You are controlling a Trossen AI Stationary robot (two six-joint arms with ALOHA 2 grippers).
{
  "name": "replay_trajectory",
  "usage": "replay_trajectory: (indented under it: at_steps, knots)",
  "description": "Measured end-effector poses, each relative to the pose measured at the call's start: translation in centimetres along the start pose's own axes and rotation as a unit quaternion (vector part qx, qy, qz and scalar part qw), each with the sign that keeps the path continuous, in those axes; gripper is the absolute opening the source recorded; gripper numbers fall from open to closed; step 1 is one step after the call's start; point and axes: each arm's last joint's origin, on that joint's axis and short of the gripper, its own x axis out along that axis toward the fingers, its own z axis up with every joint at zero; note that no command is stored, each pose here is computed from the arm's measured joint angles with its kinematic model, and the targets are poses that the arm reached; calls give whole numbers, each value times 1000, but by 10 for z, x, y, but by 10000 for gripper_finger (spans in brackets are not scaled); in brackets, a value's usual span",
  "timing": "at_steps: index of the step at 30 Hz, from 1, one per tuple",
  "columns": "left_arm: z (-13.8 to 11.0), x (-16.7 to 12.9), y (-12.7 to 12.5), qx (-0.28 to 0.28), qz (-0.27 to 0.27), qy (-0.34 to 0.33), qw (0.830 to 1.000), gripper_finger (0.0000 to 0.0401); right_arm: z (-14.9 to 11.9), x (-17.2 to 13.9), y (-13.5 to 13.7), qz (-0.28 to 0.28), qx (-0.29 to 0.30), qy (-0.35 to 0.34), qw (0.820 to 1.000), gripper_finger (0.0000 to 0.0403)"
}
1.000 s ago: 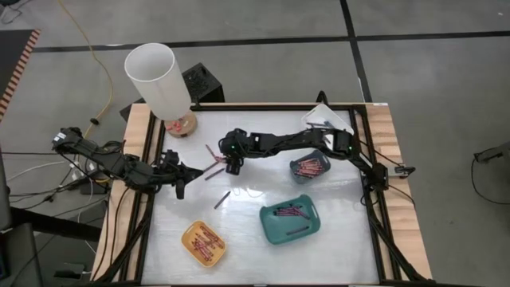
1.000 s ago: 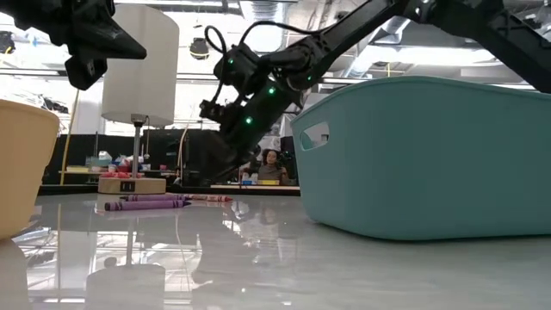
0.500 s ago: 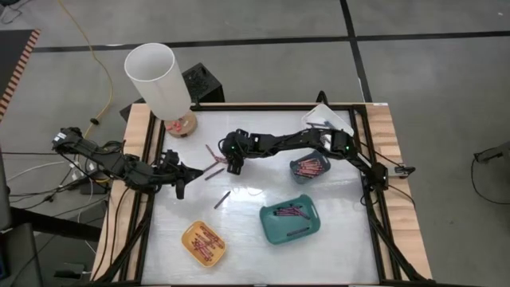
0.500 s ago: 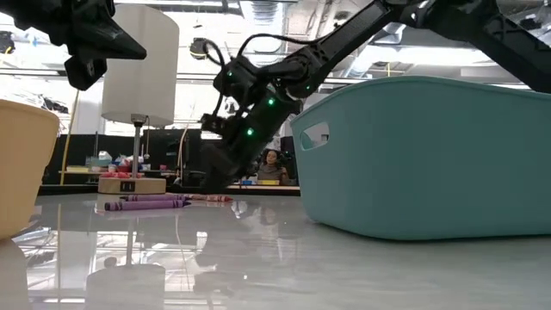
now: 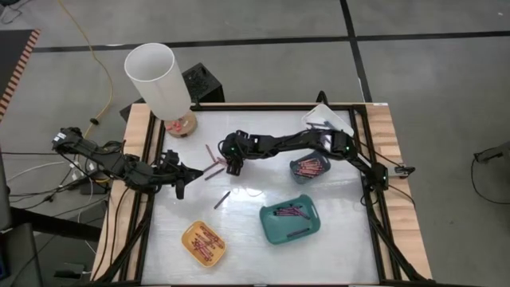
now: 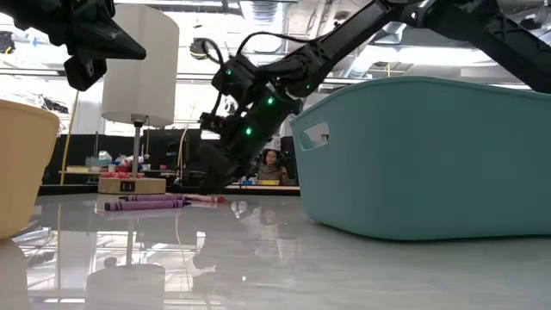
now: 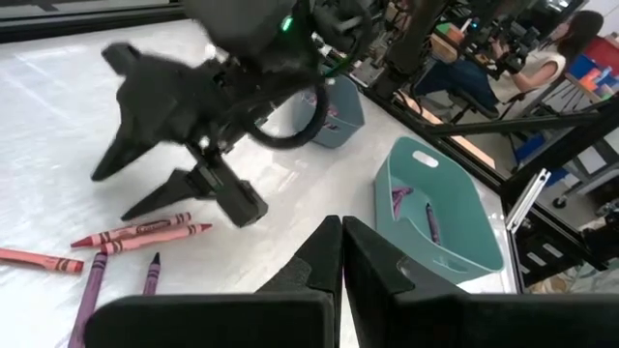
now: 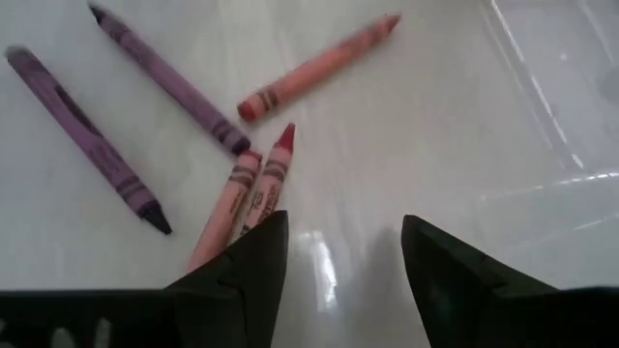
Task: Sort crayons
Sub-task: Put the red crayon into the yellow bin
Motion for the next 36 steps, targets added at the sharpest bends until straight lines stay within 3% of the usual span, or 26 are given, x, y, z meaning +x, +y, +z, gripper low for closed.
replay_trajectory:
  at_steps: [6,20,36]
  knots:
    - [0,0,1,4,7,-2,1000,0,17,-18,0,0,2,-37,999,211]
    - [-1,0,2,-1,17,-2,1000,0,16,-15,18,3,1,-46,999,211]
    - [-1,0,2,-6,16,-1,1000,0,-6,11,21,5,6,-7,1000,211]
